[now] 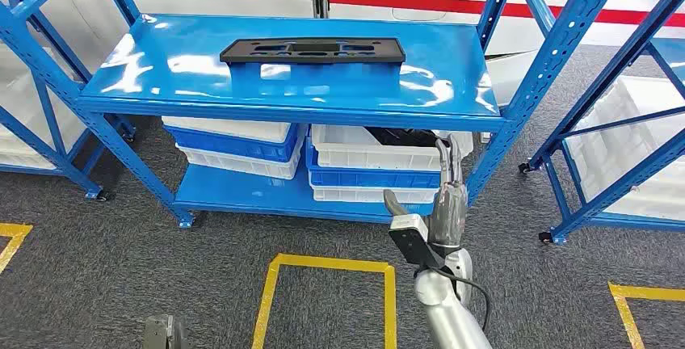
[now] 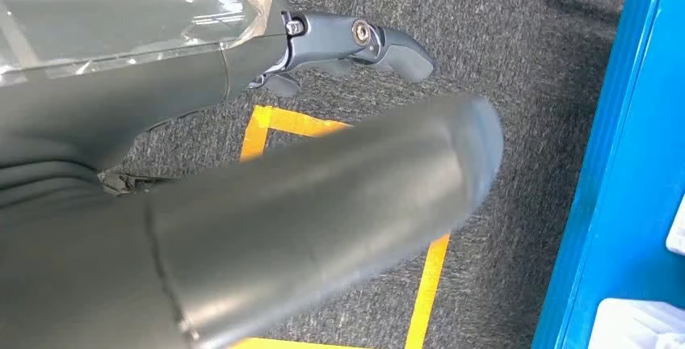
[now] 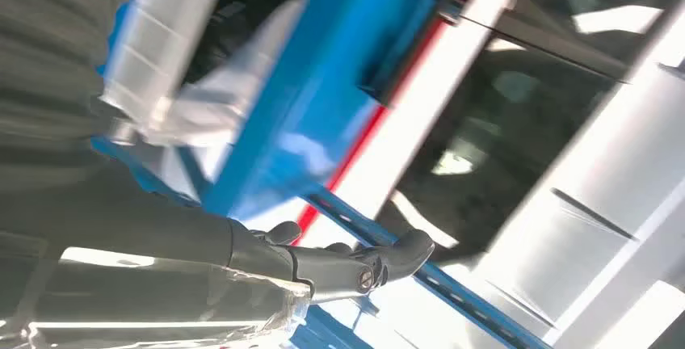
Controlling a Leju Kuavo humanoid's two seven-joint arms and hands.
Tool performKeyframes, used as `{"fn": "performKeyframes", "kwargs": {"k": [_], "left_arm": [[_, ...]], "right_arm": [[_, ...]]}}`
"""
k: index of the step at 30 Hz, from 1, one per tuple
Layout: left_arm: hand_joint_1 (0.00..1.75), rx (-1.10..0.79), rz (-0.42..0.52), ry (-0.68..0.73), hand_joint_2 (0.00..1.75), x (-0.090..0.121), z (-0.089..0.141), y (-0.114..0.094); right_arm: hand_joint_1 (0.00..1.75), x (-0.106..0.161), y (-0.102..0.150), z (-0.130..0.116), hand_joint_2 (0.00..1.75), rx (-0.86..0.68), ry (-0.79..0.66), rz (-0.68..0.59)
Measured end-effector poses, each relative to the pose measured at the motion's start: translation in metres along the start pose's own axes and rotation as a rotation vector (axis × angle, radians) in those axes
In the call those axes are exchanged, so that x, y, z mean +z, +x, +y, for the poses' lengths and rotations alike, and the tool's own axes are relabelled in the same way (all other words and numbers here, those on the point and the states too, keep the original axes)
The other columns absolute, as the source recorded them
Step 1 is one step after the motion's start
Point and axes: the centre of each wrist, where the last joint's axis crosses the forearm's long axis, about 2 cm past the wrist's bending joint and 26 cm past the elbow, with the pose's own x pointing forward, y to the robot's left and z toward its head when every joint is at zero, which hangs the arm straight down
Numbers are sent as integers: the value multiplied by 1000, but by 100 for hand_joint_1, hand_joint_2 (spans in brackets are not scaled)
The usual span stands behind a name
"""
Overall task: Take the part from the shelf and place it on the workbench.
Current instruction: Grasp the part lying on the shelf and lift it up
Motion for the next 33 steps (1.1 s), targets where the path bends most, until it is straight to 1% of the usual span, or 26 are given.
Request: {"fn": "performKeyframes", "kwargs": {"k": [2,3,8,14,21,24,30,33], "left_arm": [[0,-3,2,-2,0,0,-1,1],[0,-5,3,-5,0,-1,-2,1],[0,-18,19,-11,0,-2,-5,3],[0,-24,26,-9,0,-3,-6,4],[0,-25,19,-8,0,-6,-8,8],[0,-22,10,-11,0,-7,-9,10],[0,-13,-15,-26,0,-11,-11,14],[0,-8,-24,-29,0,-12,-12,15]], "right_arm": [[0,-8,5,-1,175,-1,-3,-22],[0,-17,9,-2,175,-3,-7,-44],[0,-68,37,-7,175,-6,-1,-150],[0,-127,68,-8,175,18,39,-236],[0,-184,108,-6,175,68,85,-301],[0,-203,122,-3,175,105,116,-308],[0,-233,145,2,175,192,168,-300],[0,-240,150,3,175,222,181,-294]]}}
